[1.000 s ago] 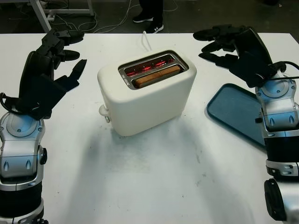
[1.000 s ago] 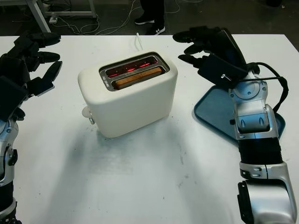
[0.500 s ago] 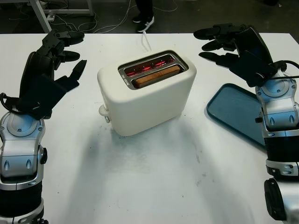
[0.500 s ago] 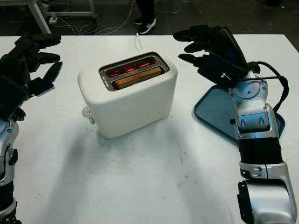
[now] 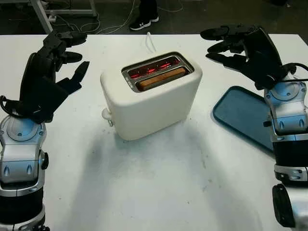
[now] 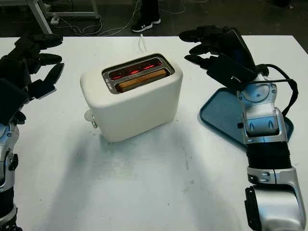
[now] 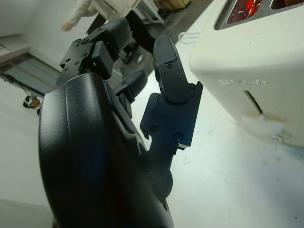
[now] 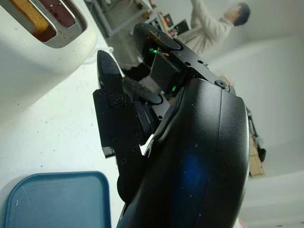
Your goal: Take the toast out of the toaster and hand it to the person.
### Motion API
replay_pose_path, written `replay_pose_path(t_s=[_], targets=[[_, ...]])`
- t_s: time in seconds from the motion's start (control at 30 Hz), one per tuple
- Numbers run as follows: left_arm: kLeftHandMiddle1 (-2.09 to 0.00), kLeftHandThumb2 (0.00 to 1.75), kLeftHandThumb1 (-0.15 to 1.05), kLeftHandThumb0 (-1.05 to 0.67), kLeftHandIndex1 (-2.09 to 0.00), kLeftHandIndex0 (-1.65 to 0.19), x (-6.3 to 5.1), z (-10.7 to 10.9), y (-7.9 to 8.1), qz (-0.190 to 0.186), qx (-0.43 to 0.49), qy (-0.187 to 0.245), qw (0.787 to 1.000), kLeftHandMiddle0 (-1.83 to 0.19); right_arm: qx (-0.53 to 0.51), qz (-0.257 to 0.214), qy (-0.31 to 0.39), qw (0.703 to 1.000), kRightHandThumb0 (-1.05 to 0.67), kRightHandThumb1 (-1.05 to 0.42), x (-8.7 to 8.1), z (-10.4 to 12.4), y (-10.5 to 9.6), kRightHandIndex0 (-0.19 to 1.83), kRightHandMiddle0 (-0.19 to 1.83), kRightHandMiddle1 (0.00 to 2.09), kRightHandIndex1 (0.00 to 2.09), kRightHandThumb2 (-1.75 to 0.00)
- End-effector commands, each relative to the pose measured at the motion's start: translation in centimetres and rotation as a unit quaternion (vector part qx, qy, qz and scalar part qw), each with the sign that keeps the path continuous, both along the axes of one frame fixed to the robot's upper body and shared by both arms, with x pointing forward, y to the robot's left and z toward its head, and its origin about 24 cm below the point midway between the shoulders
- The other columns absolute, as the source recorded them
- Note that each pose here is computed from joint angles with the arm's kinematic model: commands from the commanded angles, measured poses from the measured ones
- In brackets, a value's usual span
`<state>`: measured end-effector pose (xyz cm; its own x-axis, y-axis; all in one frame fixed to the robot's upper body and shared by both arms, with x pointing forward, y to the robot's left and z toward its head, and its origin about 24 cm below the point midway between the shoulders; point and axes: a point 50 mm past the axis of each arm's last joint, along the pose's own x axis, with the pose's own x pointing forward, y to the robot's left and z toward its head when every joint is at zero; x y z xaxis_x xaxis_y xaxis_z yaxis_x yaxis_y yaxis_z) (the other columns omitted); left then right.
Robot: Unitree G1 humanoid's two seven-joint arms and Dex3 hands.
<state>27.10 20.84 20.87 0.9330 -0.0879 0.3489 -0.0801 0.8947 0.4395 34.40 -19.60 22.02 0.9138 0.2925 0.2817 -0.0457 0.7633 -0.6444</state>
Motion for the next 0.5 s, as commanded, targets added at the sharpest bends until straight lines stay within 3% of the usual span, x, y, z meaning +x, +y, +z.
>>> replay_pose_path(t_s=[0.0, 0.47], targets=[[-1.11, 0.55, 0.92, -0.37, -0.78, -0.13, -0.21, 0.16, 0.04, -0.002, -0.001, -0.004, 1.000, -0.03, 0.007, 0.004, -0.004, 1.000, -0.21, -0.92, -0.15, -0.22, -0.27, 0.71, 0.84, 0.01, 0.54, -0.10], [-1.09, 0.53, 0.92, -0.39, -0.77, -0.14, -0.34, 0.26, 0.01, 0.005, 0.001, -0.008, 1.000, -0.05, 0.001, 0.006, -0.006, 1.000, -0.21, -0.92, -0.19, -0.36, -0.29, 0.69, 0.84, 0.01, 0.60, -0.10]])
